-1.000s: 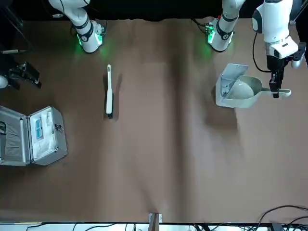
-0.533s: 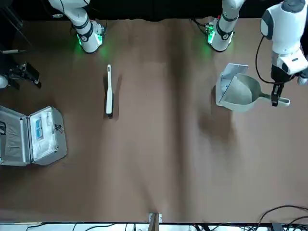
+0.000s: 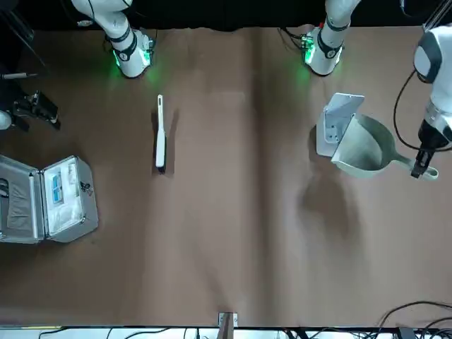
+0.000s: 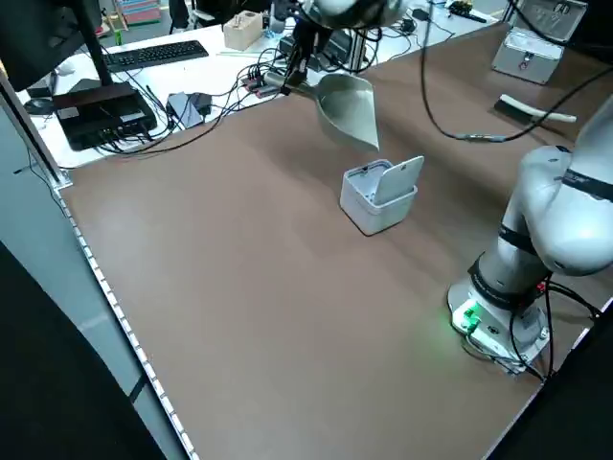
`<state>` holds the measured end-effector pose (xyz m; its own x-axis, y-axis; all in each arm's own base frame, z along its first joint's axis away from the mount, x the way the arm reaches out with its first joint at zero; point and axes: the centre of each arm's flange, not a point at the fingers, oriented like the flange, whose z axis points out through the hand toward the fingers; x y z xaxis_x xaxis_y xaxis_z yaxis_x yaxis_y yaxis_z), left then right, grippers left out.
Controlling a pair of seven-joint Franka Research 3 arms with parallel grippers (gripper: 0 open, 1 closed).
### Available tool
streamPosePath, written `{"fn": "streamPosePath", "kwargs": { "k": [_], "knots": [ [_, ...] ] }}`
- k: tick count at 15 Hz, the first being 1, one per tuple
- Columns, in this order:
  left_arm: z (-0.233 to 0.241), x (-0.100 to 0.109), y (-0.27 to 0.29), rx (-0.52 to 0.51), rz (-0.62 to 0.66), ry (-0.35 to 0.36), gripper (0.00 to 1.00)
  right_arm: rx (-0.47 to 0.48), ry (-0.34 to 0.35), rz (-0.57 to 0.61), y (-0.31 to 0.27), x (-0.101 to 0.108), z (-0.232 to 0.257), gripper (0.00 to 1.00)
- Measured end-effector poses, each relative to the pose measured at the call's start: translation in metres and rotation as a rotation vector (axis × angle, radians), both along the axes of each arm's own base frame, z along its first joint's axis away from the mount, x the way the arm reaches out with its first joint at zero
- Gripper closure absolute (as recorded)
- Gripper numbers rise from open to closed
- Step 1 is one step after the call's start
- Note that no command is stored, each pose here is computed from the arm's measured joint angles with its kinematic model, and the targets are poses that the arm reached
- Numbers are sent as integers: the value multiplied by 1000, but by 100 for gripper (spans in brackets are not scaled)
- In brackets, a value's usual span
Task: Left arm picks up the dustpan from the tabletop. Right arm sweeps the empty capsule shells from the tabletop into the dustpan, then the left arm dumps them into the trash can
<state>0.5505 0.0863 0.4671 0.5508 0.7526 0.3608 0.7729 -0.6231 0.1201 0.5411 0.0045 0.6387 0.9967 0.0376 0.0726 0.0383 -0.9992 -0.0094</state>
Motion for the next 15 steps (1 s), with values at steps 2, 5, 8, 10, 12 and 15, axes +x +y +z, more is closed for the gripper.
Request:
{"fn": "streamPosePath", "kwargs": {
  "k": [2, 5, 8, 10, 12, 15],
  "knots": [
    [-11, 17, 5, -21, -9, 36, 67, 0, 0, 0, 0, 0, 0, 1],
    [-33, 37, 15, -48, 0, 75, 67, 0, 0, 0, 0, 0, 0, 1],
    [-53, 54, 36, -57, 33, 105, 67, 0, 0, 0, 0, 0, 0, 1],
    [-67, 64, 48, -63, 72, 121, 67, 0, 0, 0, 0, 0, 0, 1],
    [-84, 75, 56, -76, 130, 130, 67, 0, -1, 0, 0, 0, 0, 1],
    [-111, 89, 65, -101, 231, 136, 67, 0, -1, -1, 0, 0, 0, 1]
  ]
}}
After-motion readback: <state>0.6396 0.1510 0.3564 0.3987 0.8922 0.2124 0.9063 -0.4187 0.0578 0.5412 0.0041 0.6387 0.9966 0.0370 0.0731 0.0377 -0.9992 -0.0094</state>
